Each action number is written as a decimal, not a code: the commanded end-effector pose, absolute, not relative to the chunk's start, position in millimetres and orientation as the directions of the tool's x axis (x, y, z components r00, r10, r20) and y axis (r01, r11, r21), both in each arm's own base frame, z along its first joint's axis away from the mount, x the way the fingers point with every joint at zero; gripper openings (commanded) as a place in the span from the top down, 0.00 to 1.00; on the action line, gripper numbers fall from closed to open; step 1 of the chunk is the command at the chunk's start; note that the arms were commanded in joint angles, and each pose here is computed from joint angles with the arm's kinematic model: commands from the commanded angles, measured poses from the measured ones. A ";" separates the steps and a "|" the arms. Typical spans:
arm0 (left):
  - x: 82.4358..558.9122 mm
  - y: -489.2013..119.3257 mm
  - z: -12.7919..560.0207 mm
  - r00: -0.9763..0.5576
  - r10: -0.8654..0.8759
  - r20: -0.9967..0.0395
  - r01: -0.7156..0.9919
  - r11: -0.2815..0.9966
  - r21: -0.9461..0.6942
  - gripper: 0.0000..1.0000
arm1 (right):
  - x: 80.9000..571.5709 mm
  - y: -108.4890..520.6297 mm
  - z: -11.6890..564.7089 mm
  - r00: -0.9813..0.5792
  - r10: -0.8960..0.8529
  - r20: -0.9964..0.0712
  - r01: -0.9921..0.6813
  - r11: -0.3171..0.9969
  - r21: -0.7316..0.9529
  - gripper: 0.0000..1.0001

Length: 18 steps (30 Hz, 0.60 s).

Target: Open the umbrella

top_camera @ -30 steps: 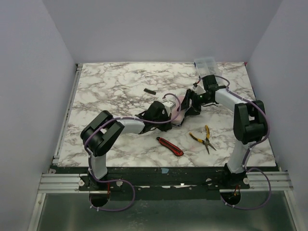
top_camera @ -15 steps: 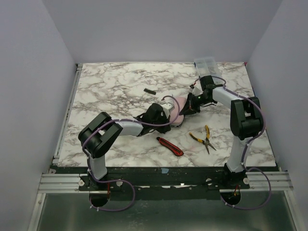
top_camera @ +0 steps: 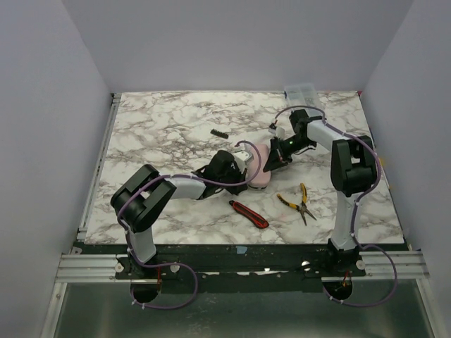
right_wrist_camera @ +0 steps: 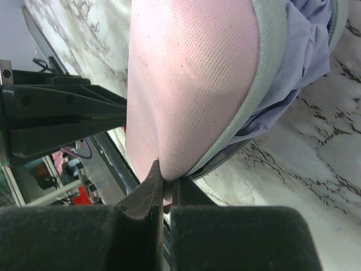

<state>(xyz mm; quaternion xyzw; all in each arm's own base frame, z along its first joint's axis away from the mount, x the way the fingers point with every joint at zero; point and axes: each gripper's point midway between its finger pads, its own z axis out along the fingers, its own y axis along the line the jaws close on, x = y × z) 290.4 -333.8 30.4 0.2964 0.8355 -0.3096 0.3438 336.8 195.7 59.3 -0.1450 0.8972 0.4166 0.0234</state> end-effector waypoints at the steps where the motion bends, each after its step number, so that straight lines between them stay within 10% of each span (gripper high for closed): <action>1: 313.3 -318.3 35.7 -0.552 0.302 -0.777 0.705 0.667 -0.241 1.00 | 308.1 163.3 17.1 -0.903 -0.423 -0.075 -0.362 0.656 0.662 1.00; 18: 327.0 -314.3 44.9 -0.744 0.182 -0.642 0.561 0.692 -0.454 1.00 | 279.8 161.3 12.5 -0.818 -0.570 -0.071 -0.462 0.580 0.671 1.00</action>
